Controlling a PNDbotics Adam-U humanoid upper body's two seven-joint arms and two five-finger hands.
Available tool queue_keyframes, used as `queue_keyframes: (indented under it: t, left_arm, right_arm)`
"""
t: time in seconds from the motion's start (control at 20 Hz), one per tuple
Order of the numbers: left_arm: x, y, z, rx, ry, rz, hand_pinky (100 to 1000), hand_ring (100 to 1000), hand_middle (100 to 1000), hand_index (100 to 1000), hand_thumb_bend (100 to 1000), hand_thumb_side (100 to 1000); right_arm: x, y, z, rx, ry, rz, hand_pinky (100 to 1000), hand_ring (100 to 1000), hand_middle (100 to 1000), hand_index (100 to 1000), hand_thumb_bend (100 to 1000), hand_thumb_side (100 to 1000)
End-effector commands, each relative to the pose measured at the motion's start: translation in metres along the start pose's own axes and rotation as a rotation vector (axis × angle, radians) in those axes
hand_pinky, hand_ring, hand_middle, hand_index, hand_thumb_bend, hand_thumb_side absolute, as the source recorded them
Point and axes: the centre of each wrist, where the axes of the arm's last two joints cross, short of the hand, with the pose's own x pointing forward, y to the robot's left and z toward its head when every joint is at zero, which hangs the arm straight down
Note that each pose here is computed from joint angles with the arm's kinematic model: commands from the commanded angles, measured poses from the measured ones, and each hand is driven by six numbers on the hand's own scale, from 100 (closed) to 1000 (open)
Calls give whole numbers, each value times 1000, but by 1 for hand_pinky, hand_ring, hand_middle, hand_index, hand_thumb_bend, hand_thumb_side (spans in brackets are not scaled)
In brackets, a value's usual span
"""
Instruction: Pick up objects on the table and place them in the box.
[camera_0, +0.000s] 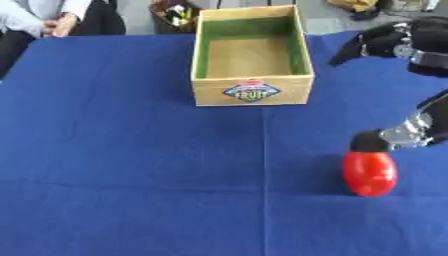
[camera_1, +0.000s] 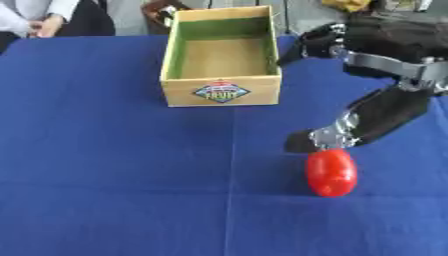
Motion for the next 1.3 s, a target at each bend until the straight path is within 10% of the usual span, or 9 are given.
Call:
queue_keyframes:
  t: [0.05,0.55,1.3]
  left_arm:
    - [6,2,-6,-22,-23,-15,367,417,507,802,421,777]
    - [5,1,-6,-24,-23,-14,366,415,504,794,419,773]
    - [5,-1,-6,-24,-23,-10,363,413,499,788,417,766]
  right_arm:
    - [-7,-5,8,38,59,34,855,923,797,917,721,723]
    - [-16,14,6,202,118,-47,885,941,766,967,820,309]
    - [-29,40,-7,273,221,-108,871,916,727,924,719,379]
